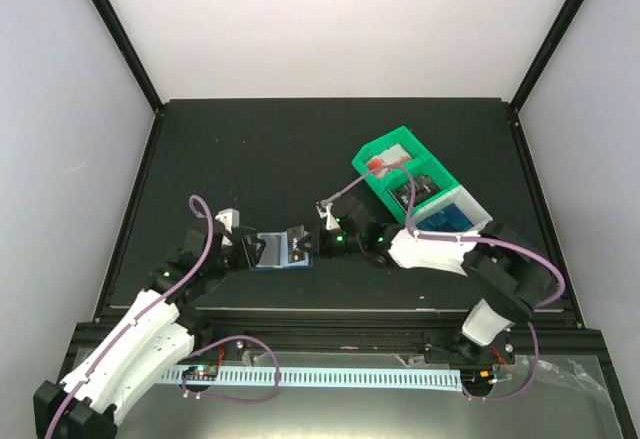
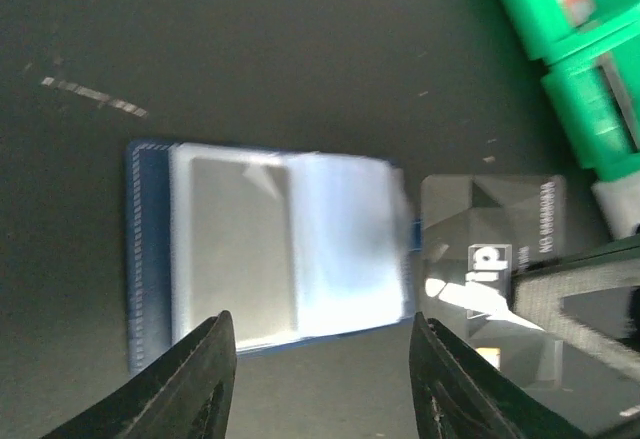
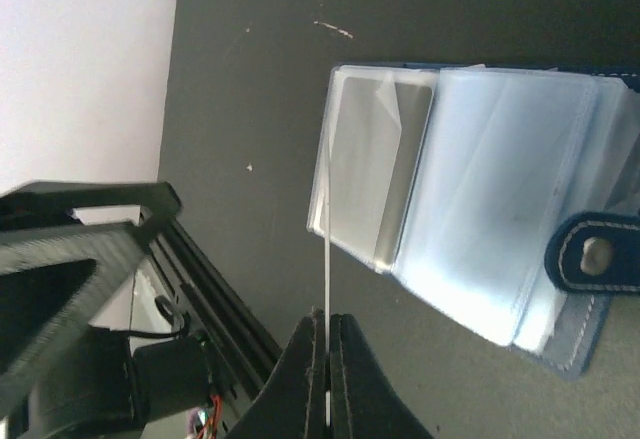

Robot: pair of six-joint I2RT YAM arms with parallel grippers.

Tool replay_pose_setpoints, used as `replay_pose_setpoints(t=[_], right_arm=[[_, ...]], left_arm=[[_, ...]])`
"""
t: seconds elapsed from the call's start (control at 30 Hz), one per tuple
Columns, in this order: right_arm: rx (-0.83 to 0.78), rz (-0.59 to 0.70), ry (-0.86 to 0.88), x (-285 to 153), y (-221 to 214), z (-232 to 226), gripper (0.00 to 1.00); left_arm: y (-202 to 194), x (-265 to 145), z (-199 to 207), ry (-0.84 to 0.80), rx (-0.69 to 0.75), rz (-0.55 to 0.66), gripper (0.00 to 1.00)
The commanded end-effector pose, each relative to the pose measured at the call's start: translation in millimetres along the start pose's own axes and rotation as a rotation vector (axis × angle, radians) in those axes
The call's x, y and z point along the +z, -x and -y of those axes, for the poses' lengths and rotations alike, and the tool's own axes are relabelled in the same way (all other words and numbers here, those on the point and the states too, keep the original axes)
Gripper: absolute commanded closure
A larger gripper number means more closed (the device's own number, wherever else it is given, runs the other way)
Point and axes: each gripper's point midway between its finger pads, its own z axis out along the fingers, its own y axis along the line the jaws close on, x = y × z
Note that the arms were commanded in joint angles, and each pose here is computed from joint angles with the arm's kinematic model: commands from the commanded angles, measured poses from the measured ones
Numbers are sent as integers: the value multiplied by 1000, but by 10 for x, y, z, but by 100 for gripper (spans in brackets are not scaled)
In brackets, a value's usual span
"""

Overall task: Put the credit cards into the card holder
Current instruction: Pick up the credit card from the storage box, then insert the credit card into the card holder.

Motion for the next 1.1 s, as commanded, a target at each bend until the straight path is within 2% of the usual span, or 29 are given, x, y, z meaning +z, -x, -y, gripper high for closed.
replay_pose_setpoints(t=[0.0,0.23,0.47,0.73,1.07], right_arm=[[13,30,68,164,126,-158,99],[32,16,79,400,127,-50,99],[38,20,35,547,183,55,99],[60,27,-53,611,185,270,99],[72,14,-79,648,176,355,99]], left_arm=[[98,178,-140,38,8,73,52],[92,377,-302,111,53,57,62],[-3,558,-562,210,12,18,55],[-70,677,-619,225,11,-36,60],[-187,713,-774,316,-55,-107,60]])
